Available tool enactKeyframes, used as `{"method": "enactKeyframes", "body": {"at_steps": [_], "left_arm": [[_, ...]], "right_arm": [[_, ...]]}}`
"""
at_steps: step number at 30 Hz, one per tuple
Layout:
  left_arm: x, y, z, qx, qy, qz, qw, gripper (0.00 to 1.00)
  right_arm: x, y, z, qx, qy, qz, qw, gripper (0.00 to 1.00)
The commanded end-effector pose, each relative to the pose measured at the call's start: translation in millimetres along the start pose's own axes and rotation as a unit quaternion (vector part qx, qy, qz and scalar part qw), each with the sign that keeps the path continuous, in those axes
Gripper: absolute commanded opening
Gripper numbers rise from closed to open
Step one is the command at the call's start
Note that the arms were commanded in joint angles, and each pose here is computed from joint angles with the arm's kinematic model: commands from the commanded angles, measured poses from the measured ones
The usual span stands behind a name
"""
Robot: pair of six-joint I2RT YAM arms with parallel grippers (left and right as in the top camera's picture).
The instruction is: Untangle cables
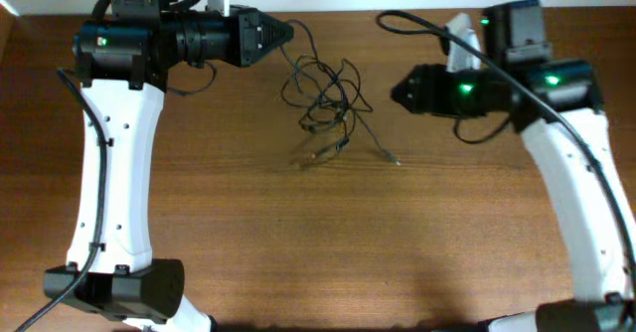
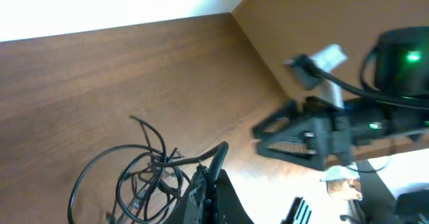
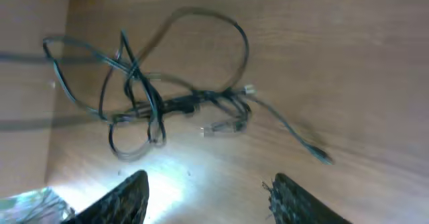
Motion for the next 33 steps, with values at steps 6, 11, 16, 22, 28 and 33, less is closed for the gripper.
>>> {"method": "enactKeyframes", "body": {"at_steps": [6, 11, 16, 22, 28, 33], "left_arm": [[10, -4, -20, -0.025, 0.012, -0.014, 1.0, 0.0], [11, -4, -21, -0.025, 0.015, -0.016, 0.999, 0.0], [11, -4, -21, -0.025, 0.016, -0.017, 0.999, 0.0], [11, -4, -21, -0.025, 0.016, -0.017, 0.999, 0.0], [12, -4, -23, -0.034, -0.005, -0.019, 0.999, 0.0], [11, -4, -22, -0.031, 0.004, -0.017, 0.999, 0.0]], "right_arm": [[-10, 98, -10, -0.019, -0.059, 0.078, 0.995, 0.59], [13, 123, -14, -0.021, -0.071, 0.033, 0.997, 0.59], [39, 182, -24, -0.067, 0.032, -0.05, 0.996, 0.59], [67, 190, -1, -0.01, 0.047, -0.106, 0.993, 0.55], [72, 205, 6, 0.016, 0.076, -0.118, 0.99, 0.46], [62, 193, -1, 0.063, 0.073, -0.037, 0.995, 0.04]]}}
Point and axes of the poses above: each gripper's point midway between its finger pads, its own y axis out along the fingers, its own z axis along the line the jaws close on, x = y × z, the point moved 1 cm from there along -y, back along the fingers, and after that the axes turned 13 degrees about y, right-handed, at the moved point
